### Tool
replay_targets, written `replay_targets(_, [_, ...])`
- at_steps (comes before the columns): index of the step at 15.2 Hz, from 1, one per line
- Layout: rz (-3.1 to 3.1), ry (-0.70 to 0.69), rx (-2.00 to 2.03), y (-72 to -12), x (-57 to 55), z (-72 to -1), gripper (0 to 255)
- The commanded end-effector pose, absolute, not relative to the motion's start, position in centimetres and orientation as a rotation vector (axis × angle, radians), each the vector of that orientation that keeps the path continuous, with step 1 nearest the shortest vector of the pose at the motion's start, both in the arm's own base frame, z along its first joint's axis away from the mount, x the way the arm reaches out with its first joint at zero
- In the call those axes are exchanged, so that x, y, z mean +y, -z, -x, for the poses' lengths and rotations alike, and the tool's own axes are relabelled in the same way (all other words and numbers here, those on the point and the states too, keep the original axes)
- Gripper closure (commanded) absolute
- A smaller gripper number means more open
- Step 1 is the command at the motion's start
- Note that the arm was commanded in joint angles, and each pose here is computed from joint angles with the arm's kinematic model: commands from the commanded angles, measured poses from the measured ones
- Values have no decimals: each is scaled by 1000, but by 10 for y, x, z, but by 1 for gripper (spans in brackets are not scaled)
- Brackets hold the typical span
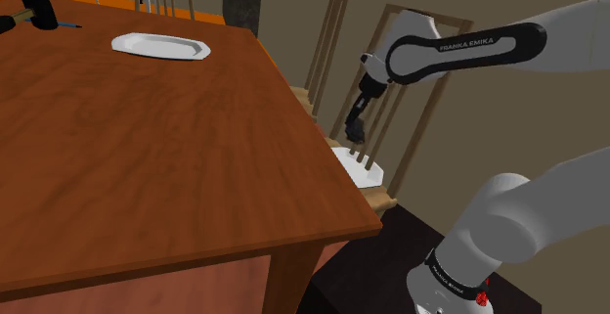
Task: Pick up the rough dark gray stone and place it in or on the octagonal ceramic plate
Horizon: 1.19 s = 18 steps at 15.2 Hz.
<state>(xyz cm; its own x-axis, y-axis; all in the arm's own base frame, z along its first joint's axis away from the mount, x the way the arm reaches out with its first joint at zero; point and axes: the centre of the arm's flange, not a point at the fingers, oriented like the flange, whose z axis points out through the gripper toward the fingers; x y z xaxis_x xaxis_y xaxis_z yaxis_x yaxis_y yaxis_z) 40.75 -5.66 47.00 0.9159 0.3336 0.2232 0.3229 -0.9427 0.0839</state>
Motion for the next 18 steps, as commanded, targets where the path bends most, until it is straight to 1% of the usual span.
replay_targets(1, [-3031,-366,520,-467,-62,-392,255])
replay_targets(18, [-3031,-366,520,-377,-62,-392,255])
